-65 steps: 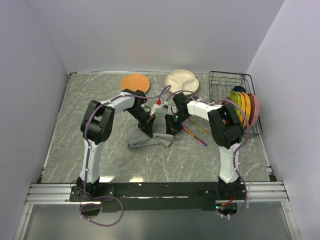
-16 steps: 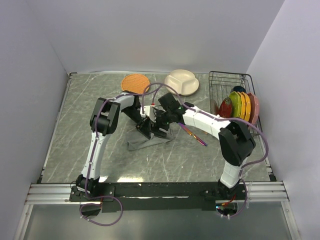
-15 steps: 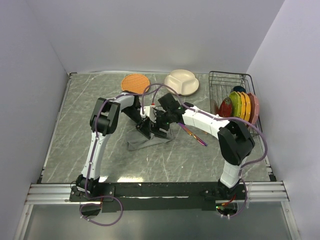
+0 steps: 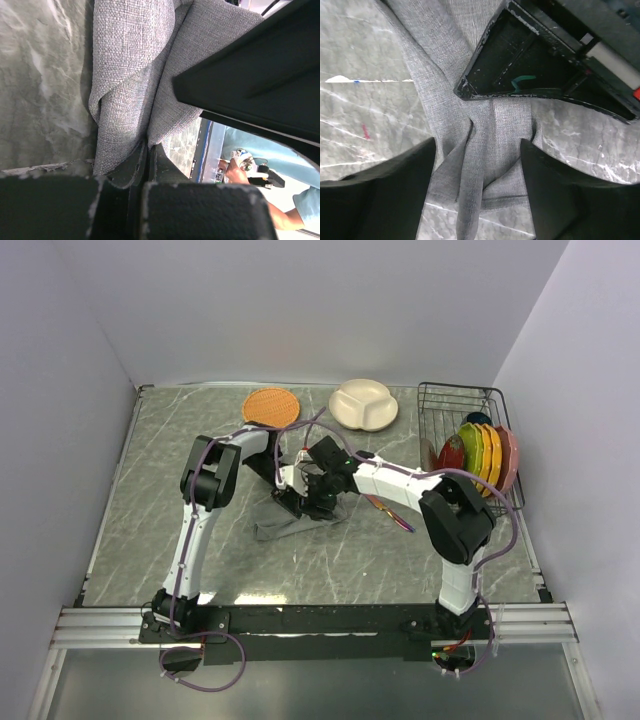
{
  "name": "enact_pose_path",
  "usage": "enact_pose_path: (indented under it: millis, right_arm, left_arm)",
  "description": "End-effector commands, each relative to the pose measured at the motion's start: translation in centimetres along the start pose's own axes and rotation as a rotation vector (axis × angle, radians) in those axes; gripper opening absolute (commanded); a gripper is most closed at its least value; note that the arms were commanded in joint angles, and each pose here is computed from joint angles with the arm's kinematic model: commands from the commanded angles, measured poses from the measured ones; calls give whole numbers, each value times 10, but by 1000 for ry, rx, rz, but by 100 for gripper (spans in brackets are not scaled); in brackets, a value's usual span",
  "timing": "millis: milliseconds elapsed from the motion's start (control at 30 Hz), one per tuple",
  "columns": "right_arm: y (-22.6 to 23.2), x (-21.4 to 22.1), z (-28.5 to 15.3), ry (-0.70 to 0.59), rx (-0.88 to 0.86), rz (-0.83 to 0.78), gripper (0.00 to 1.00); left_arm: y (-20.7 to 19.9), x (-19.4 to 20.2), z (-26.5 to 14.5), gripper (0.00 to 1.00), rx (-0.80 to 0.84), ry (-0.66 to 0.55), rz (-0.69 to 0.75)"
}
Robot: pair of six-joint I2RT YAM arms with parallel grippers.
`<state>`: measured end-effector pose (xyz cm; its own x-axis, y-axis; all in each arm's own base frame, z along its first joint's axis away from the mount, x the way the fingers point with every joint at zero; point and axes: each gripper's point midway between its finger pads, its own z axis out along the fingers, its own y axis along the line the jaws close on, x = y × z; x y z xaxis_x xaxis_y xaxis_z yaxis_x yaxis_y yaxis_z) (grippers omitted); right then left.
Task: Fold the napkin into a case and place the utensils inside
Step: Fold the 2/3-rectangle-folded napkin at the center of the board.
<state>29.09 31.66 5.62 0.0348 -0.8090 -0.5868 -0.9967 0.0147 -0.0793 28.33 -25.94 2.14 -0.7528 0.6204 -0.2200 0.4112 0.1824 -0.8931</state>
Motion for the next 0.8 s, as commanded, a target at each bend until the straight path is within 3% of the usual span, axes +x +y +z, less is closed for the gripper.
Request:
enact_pose_path:
  millis: [0, 167, 367, 567, 767]
  right_arm:
    - [-13, 4, 7, 38, 43, -18, 57]
    - [-20, 5, 11, 56, 51, 6, 36]
    - [-24, 7, 15, 82, 50, 26, 20]
    - [-21, 8, 17, 97, 25, 21, 12]
    - [-19, 11, 20, 124, -13, 33, 8]
  left_arm:
    - [32, 12, 3, 1, -71, 67, 75]
    - [34, 11, 0, 1, -76, 62, 76]
    - [31, 4, -5, 4, -76, 37, 90]
    - [8, -21, -34, 30, -69, -87, 122]
    - [-21, -38, -76, 46, -77, -224, 146]
